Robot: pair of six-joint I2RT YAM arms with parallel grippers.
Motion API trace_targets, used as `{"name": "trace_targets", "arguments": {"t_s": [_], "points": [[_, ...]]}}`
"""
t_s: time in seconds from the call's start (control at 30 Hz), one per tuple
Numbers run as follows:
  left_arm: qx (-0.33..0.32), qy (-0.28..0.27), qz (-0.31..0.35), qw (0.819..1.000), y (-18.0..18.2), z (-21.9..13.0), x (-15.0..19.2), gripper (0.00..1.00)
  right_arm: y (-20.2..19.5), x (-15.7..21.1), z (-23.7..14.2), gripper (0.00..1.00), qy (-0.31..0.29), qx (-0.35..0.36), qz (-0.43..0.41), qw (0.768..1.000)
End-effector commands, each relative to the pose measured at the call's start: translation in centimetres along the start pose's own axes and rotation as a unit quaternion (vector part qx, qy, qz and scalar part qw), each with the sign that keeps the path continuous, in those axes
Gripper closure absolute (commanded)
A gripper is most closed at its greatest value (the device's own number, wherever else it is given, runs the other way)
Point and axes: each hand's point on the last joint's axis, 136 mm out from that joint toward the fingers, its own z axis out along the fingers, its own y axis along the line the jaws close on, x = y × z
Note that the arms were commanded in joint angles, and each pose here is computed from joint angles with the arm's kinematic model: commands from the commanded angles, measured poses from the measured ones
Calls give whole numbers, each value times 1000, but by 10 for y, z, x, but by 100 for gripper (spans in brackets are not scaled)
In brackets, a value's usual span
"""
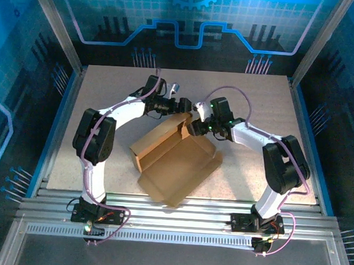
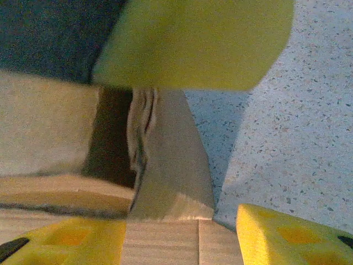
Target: Fold the paper box
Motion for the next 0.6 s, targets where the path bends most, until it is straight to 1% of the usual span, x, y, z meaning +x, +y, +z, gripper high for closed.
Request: {"name": "trace_targets", "arguments": {"t_s": [0.0, 0.27, 0.4, 0.47, 0.57], "points": [[10, 63, 4, 998, 4, 11, 26, 1, 6, -23, 7, 45, -31, -6, -32, 999], [51, 102, 8, 993, -3, 11, 30, 1, -1, -26, 17, 56, -42, 27, -41, 998], [53, 110, 8, 993, -3, 10, 31, 1, -4, -24, 25, 64, -40, 56, -49, 996], [54, 112, 7, 992, -3, 10, 32, 1, -6, -23, 28, 67, -41, 71, -49, 995], [55, 111, 3, 992, -3, 10, 31, 1, -8, -20, 33, 73, -35, 107, -57, 992]]}}
